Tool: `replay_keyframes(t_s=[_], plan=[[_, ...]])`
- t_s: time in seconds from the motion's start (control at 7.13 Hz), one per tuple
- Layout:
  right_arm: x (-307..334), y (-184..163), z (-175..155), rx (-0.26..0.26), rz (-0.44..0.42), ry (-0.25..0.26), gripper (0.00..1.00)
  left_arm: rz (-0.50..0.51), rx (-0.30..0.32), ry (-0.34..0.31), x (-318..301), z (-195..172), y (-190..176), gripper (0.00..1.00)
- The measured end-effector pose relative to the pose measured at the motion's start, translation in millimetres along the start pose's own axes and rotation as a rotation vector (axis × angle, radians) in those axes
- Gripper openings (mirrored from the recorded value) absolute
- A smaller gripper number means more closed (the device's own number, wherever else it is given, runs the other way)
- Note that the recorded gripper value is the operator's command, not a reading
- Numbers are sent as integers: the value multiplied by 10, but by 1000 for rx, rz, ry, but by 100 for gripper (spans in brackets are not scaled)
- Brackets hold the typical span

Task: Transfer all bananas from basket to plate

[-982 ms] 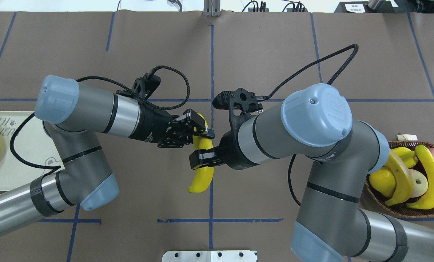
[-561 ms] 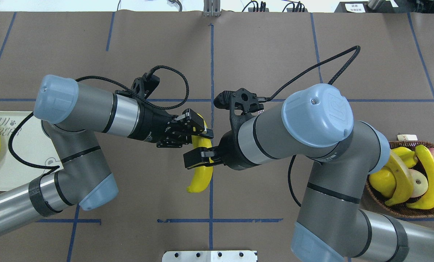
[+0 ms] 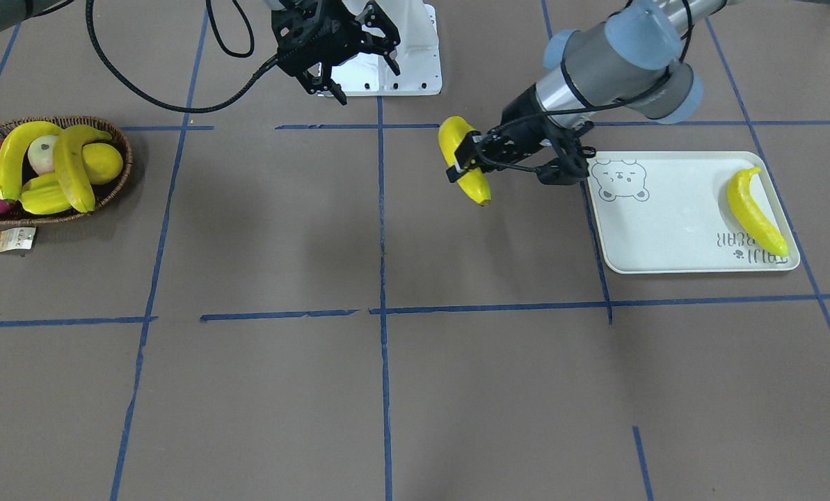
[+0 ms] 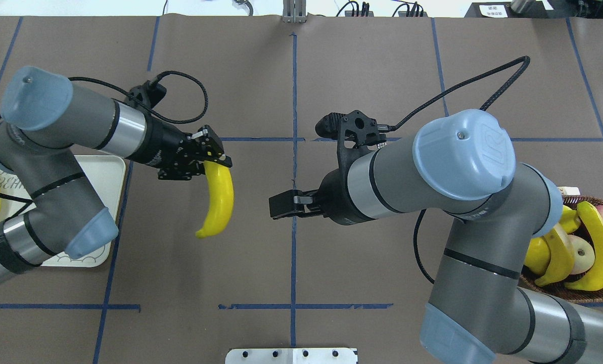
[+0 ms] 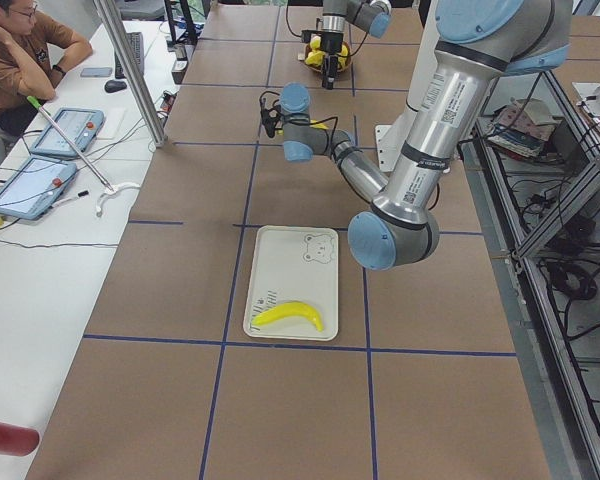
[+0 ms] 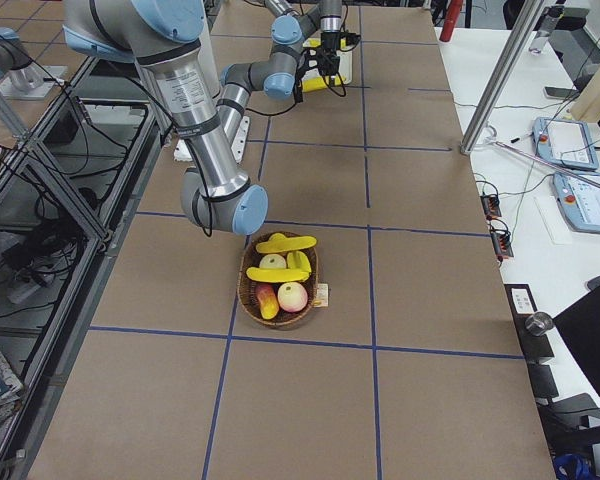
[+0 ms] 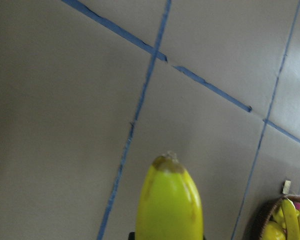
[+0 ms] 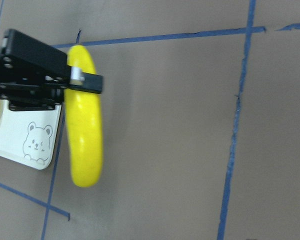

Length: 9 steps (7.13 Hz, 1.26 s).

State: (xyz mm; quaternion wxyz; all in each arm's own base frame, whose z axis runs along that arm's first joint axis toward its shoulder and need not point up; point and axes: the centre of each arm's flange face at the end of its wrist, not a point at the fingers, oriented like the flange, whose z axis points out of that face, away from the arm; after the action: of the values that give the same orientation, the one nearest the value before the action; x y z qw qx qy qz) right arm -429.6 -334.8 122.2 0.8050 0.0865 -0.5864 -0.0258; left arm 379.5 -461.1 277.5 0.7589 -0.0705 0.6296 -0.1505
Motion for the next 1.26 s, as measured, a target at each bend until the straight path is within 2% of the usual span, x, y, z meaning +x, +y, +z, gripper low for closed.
replay_keyframes(t_s=[0.28, 0.56, 0.98, 1.26], plan=[[319, -89, -24, 44, 28, 58, 100, 77, 104, -179, -1148, -585, -620, 0], [562, -170, -36, 73, 49, 102, 100, 102, 148, -335, -2327, -1088, -887, 0], [733, -224, -50, 96, 63, 134, 100, 46, 194, -469, -2962, -1175, -982, 0], [811, -230, -65, 100, 69, 146, 100, 22, 211, -517, -3155, -1135, -1062, 0]])
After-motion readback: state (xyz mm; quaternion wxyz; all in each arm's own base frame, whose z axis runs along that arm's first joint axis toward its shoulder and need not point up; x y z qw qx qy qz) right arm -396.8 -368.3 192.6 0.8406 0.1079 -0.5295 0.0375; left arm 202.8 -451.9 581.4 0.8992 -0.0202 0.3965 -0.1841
